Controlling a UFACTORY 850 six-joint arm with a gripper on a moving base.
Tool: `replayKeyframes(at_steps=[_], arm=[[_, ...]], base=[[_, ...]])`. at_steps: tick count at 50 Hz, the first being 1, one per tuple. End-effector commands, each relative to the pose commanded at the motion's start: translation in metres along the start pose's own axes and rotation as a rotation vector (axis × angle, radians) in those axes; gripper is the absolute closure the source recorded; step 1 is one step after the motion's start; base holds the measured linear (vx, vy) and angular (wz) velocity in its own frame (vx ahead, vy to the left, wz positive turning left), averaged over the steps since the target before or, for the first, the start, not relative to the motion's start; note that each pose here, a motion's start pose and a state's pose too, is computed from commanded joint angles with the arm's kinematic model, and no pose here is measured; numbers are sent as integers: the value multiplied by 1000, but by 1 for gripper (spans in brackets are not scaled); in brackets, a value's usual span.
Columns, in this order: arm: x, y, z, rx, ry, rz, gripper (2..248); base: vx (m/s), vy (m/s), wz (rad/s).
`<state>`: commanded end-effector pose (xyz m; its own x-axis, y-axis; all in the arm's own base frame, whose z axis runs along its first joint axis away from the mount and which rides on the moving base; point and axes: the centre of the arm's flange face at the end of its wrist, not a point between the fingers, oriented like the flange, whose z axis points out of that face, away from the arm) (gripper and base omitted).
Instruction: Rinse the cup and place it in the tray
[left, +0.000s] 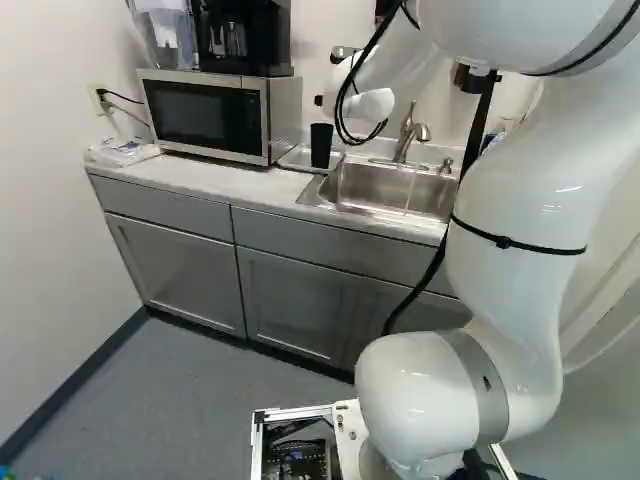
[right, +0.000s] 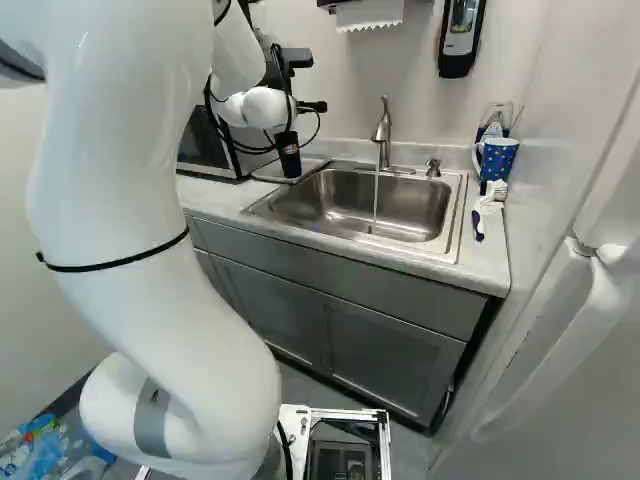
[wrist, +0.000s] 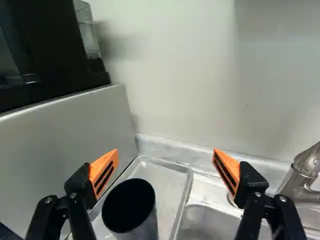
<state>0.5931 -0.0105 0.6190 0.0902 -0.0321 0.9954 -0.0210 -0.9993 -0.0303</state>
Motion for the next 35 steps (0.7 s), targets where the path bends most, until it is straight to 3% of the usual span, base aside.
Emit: replayKeyframes(at_steps=[35], arm=[[40,53,-14,-91,72,5,3]], base=[[0,0,0]])
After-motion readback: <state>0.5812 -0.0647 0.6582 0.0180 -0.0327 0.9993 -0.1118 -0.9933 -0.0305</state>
